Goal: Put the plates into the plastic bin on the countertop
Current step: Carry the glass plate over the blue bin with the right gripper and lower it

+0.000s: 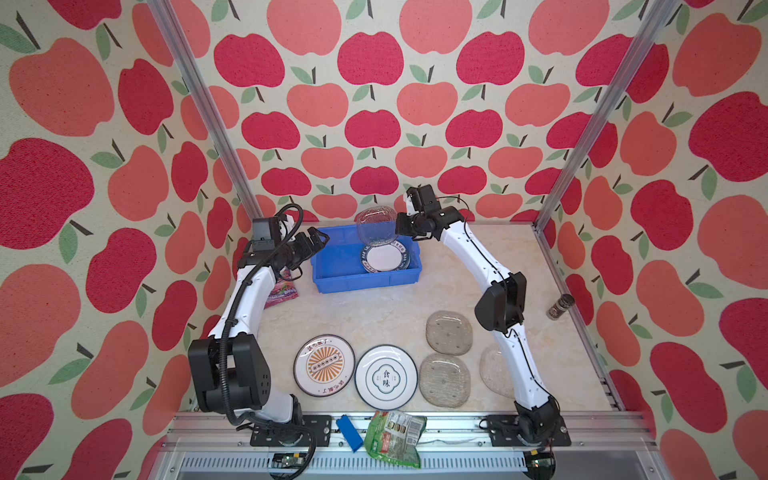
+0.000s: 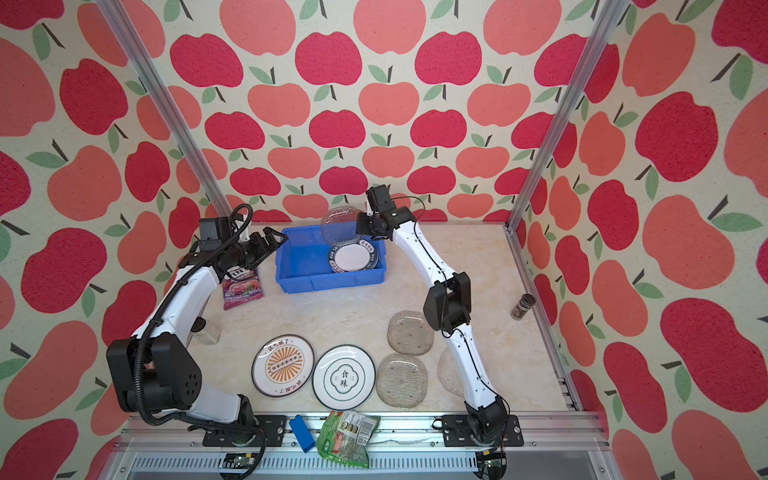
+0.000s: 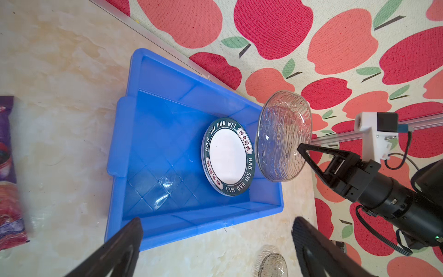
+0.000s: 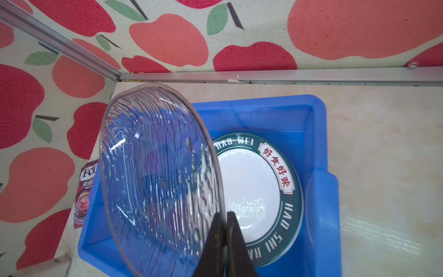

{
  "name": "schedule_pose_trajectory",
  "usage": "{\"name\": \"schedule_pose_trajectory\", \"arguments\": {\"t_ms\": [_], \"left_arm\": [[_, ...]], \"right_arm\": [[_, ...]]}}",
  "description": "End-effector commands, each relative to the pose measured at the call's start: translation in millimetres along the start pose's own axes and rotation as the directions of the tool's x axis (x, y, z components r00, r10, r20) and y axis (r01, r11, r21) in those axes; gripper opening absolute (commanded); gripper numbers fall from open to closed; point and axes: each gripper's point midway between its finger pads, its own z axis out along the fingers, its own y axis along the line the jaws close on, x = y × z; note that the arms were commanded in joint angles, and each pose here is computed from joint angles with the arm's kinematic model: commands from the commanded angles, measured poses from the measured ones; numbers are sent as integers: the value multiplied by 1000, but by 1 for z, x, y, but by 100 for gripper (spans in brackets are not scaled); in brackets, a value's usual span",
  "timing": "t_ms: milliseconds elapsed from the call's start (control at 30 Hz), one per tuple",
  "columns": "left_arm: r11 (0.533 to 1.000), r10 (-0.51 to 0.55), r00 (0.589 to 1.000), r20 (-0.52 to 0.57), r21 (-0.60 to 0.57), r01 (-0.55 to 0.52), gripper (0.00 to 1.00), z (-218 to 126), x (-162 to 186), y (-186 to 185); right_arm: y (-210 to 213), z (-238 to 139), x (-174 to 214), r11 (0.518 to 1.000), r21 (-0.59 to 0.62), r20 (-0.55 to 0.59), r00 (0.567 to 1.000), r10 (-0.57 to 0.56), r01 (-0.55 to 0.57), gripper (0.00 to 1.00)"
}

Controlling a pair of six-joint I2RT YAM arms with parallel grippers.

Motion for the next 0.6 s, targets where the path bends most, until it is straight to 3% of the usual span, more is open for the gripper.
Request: {"name": "schedule_pose_trajectory", "arguments": {"t_ms": [0,300,567], "left_arm": [[1000,-1,999,37,5,1,99,-6,-6,1],[996,-36,998,56,-84,41,100,13,0,38],[981,-19,999,42,-193,27,92,46,3,71]], "right_arm": [[24,6,5,994,-82,-23,998,65,-67,0],[61,39,46,986,-145,-96,993,67,-81,0],[28,17,32,991,-84,-40,994,105,-108,0]]}}
